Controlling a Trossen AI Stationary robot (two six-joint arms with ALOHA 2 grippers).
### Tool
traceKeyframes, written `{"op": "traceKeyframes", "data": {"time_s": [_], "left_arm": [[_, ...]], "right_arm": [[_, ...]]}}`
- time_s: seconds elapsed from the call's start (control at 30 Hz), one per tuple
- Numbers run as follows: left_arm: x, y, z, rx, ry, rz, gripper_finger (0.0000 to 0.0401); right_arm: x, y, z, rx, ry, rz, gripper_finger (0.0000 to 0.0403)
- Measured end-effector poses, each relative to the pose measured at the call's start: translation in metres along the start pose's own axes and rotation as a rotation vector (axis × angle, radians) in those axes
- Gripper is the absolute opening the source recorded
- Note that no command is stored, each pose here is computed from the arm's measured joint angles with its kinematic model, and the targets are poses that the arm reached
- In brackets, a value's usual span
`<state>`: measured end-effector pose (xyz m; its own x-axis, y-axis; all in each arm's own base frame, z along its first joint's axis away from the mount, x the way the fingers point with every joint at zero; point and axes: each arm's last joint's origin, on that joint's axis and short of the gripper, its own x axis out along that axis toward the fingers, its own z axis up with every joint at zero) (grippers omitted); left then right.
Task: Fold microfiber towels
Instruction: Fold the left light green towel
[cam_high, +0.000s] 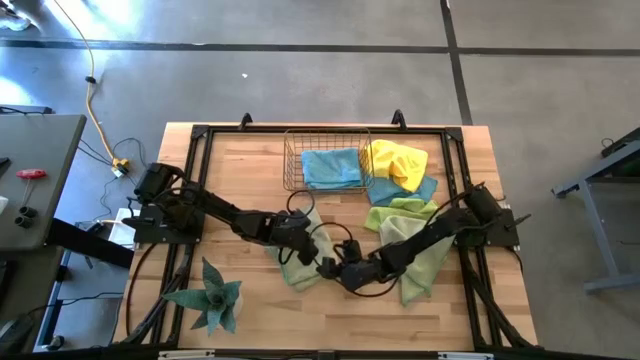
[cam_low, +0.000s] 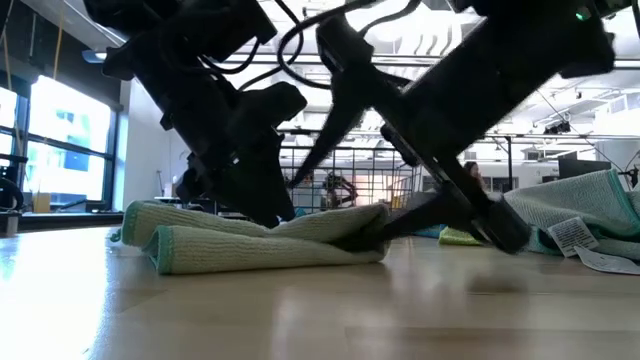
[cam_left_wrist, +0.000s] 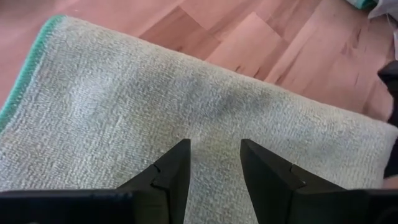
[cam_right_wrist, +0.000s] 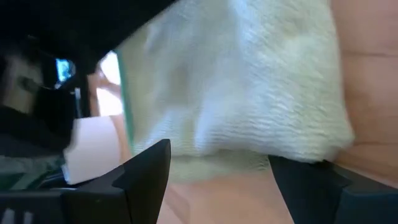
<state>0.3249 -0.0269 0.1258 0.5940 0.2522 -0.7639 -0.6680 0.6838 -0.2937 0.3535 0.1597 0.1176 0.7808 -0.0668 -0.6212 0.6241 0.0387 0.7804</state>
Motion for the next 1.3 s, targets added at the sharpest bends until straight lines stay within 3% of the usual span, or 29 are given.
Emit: {"op": "traceKeyframes", "data": {"time_s": [0.17,0.47,0.7,0.93,1.3], "left_arm": [[-0.001,-0.002,-0.005,0.039,0.076,-0.037,0.0130],[-0.013,-0.018,-0.033,0.164,0.251,-0.162,0.0130],[-0.019,-0.028,-0.045,0.204,0.266,-0.198,0.0130],[-0.020,-0.029,-0.044,0.325,0.233,-0.230,0.0130],[-0.026,-0.039,-0.051,0.607,0.201,-0.342,0.0131]], "right_arm": [[0.003,-0.001,0.006,-0.012,-0.064,-0.004,0.0264],[0.007,0.000,0.020,-0.119,-0.048,-0.059,0.0264],[0.006,0.007,0.041,-0.211,-0.033,-0.094,0.0264],[-0.026,0.028,0.053,-0.295,0.050,-0.114,0.0264],[-0.051,0.018,0.013,-0.204,0.114,-0.160,0.0264]]}}
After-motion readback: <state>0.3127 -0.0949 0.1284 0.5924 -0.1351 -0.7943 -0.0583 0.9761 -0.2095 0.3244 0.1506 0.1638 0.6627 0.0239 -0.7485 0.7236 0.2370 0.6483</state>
